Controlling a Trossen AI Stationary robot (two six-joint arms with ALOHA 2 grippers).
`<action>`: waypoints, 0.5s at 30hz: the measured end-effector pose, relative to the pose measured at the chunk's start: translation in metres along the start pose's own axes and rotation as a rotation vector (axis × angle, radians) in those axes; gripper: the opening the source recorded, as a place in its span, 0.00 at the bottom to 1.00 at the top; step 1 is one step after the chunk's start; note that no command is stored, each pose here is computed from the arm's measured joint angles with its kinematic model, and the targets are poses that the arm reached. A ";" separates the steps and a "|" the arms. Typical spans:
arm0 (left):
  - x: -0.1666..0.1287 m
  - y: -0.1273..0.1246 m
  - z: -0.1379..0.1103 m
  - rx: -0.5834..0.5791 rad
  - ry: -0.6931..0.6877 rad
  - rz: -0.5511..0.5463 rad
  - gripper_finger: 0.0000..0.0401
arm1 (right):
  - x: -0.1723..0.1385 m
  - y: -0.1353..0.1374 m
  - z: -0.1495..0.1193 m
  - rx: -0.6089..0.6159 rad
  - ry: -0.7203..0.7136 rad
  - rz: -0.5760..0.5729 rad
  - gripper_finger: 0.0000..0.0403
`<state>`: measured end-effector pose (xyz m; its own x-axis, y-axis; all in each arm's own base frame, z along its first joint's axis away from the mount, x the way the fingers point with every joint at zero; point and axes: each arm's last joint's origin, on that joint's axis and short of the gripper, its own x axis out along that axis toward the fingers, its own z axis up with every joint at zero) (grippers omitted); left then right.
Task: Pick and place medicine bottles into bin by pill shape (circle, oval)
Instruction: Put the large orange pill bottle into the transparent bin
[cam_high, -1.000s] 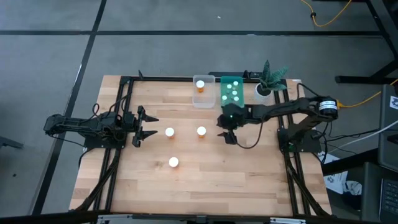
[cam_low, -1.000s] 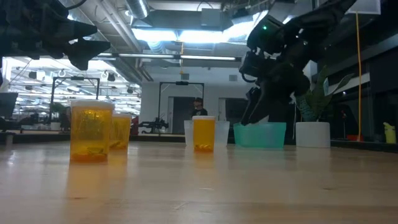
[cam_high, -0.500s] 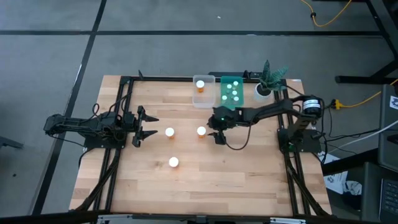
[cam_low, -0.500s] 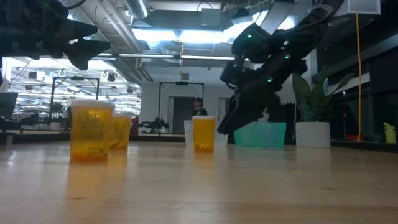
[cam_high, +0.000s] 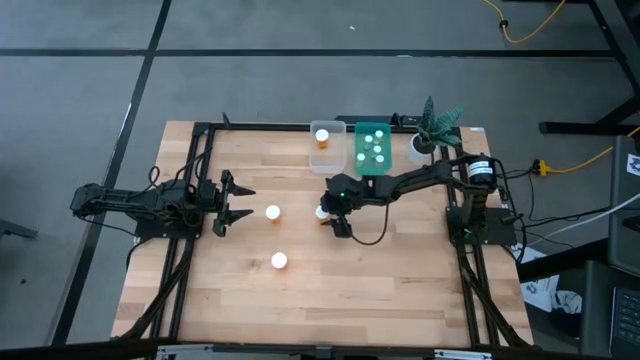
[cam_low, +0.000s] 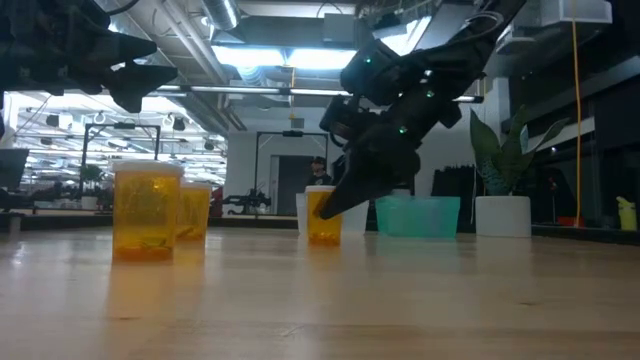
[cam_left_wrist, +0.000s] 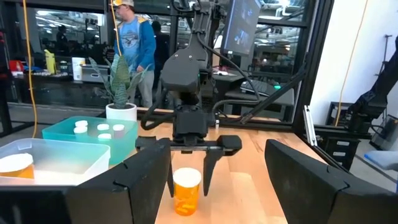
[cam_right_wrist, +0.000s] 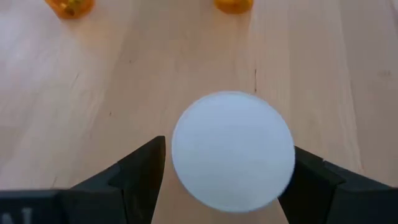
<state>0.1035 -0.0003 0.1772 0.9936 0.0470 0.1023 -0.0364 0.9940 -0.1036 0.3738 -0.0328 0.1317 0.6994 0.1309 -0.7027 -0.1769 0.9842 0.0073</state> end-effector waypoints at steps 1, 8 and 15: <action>0.000 0.000 0.000 0.000 0.000 0.000 0.63 | 0.000 0.000 0.001 -0.001 -0.001 0.000 0.66; 0.000 0.000 0.000 0.000 0.000 0.000 0.63 | -0.002 -0.001 0.005 0.033 -0.004 -0.041 0.62; 0.000 0.000 0.000 -0.001 0.001 0.000 0.63 | -0.013 -0.005 0.012 0.084 -0.033 -0.065 0.48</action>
<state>0.1035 -0.0003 0.1771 0.9937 0.0470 0.1017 -0.0363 0.9939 -0.1042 0.3742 -0.0379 0.1493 0.7303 0.0689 -0.6797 -0.0725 0.9971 0.0231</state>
